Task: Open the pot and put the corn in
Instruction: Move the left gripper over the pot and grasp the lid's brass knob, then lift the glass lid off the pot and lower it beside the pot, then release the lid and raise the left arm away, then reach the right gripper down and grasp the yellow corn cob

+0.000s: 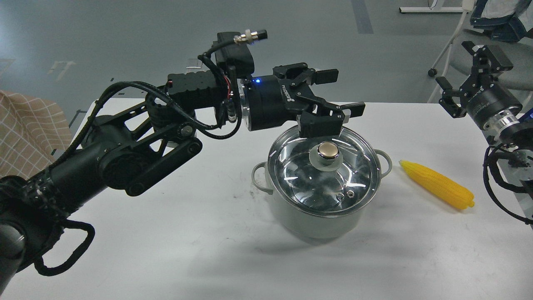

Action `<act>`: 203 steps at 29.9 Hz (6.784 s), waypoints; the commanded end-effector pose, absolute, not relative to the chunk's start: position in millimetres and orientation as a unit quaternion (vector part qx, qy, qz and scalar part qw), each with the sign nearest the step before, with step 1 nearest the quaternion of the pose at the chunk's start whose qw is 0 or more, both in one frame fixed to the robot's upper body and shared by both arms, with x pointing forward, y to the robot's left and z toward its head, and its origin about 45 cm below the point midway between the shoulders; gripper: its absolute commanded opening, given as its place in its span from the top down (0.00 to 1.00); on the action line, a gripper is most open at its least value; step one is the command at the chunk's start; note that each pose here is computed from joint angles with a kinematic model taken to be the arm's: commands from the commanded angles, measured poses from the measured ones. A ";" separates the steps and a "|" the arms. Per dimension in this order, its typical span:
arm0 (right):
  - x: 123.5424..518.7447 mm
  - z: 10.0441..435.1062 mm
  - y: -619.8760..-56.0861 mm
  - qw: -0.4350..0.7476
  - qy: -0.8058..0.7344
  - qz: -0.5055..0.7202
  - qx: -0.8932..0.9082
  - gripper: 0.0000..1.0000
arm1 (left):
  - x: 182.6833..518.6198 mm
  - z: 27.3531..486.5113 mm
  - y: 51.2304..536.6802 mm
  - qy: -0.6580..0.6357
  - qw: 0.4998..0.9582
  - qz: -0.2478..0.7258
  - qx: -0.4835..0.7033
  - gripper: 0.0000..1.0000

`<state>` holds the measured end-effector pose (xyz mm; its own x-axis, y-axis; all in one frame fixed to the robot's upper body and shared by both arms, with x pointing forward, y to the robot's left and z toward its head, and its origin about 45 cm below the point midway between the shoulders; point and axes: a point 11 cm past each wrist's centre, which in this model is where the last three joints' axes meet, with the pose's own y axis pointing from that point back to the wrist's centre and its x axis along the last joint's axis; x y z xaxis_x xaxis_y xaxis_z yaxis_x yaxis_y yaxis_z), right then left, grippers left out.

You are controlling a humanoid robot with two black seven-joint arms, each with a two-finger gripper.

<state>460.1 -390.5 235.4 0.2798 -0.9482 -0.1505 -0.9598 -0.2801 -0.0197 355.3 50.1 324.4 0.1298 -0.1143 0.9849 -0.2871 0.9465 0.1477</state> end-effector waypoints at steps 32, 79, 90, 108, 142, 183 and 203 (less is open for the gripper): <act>442.4 222.4 -394.1 0.051 0.589 0.073 -0.803 0.00 | 360.7 218.0 55.5 -0.610 0.754 0.001 0.242 0.50; 439.6 216.8 -393.0 0.051 0.589 0.079 -0.803 0.00 | 281.2 139.4 412.0 -0.573 0.655 0.200 0.450 0.92; 439.7 216.4 -392.0 0.050 0.588 0.079 -0.803 0.00 | 270.8 114.8 416.6 -0.546 0.666 0.203 0.467 0.90; 439.2 215.5 -391.6 0.050 0.587 0.080 -0.804 0.00 | 273.7 95.5 395.8 -0.511 0.689 0.254 0.448 0.61; 447.2 271.1 -425.0 -0.087 0.554 -0.055 -0.826 0.00 | 398.8 313.4 364.6 -0.423 0.727 0.504 0.196 0.10; 384.4 160.7 -405.0 -0.644 -0.068 -0.409 -0.643 0.00 | 392.4 391.0 287.7 -0.073 0.869 0.445 -0.202 0.07; 385.7 140.4 -395.0 -0.639 -0.098 -0.430 -0.630 0.92 | 380.3 385.2 290.2 -0.063 0.869 0.446 -0.205 0.07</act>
<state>380.2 -392.7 129.9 0.6294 0.6731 0.3882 -0.3968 -0.1512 0.9054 381.9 290.4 385.0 0.5926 0.8023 -0.0720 -0.7498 0.5167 -0.4132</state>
